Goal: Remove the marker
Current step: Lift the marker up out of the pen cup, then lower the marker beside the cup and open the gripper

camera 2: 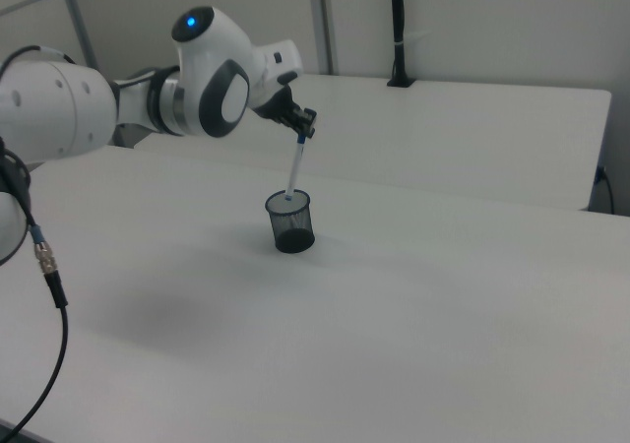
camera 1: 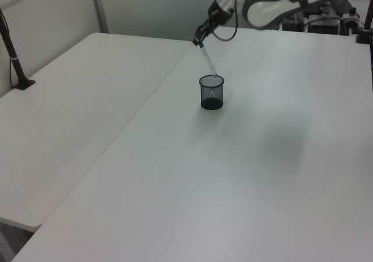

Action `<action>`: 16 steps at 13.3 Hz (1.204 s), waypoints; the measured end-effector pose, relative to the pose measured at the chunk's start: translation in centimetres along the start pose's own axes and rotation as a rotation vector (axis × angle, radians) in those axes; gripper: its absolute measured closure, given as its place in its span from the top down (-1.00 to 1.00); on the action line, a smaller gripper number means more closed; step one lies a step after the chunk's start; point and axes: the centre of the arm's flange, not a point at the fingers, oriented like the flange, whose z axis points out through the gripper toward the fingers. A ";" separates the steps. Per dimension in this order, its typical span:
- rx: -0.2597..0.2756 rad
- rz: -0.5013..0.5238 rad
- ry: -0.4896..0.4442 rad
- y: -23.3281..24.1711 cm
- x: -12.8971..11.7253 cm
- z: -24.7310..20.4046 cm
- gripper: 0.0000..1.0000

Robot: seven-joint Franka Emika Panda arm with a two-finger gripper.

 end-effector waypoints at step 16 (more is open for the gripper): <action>0.060 -0.184 -0.373 -14.3 -10.6 6.4 -0.59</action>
